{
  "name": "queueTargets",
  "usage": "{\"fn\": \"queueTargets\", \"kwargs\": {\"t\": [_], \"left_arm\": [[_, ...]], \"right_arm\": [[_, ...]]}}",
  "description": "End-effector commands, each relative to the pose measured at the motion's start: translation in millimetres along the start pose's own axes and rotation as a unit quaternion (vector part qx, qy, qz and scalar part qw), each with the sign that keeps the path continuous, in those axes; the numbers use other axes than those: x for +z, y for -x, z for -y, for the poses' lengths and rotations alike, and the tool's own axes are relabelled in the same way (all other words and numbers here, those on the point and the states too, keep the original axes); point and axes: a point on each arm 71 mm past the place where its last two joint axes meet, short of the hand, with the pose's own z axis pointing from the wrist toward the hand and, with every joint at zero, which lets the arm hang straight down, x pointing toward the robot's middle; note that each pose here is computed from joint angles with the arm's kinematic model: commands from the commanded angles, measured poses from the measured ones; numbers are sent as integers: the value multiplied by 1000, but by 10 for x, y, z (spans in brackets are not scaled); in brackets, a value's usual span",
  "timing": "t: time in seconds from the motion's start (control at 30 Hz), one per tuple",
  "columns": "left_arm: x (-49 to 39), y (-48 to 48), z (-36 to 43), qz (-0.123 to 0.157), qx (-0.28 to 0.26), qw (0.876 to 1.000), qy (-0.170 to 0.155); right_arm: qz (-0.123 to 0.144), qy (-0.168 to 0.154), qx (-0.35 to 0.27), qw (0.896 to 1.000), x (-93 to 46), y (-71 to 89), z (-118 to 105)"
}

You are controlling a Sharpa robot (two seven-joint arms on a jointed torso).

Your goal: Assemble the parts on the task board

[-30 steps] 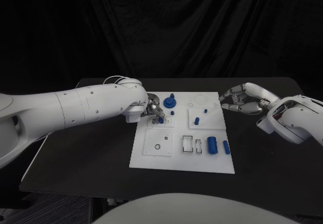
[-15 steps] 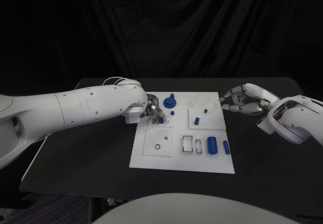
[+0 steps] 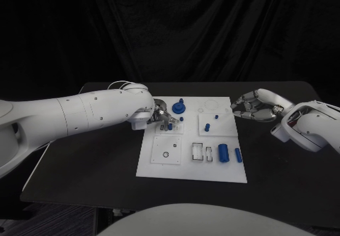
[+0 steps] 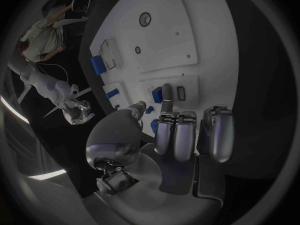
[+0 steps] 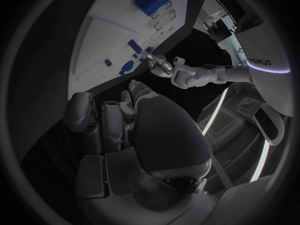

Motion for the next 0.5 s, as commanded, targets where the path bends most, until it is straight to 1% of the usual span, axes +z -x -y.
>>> {"fn": "queueTargets", "kwargs": {"t": [0.03,0.17,0.27,0.33,0.4,0.47,0.5], "left_arm": [[20,-41,-54,-6,1,1000,12],[2,-32,-59,8,-8,1000,3],[-35,-18,-58,33,-18,999,-13],[-75,-6,-63,49,-18,998,-21],[-124,24,-66,63,-18,997,-28],[-194,96,-57,79,-17,996,-36],[-237,151,-46,88,-16,995,-41]], "right_arm": [[-8,-12,3,1000,-6,-20,22],[-9,-13,3,1000,-8,-21,23],[-8,-12,3,1000,-13,-18,25],[-8,-13,3,1000,-15,-16,27],[-7,-13,3,1000,-17,-15,29],[-7,-14,3,1000,-19,-13,31],[-6,-15,3,1000,-21,-11,33]]}}
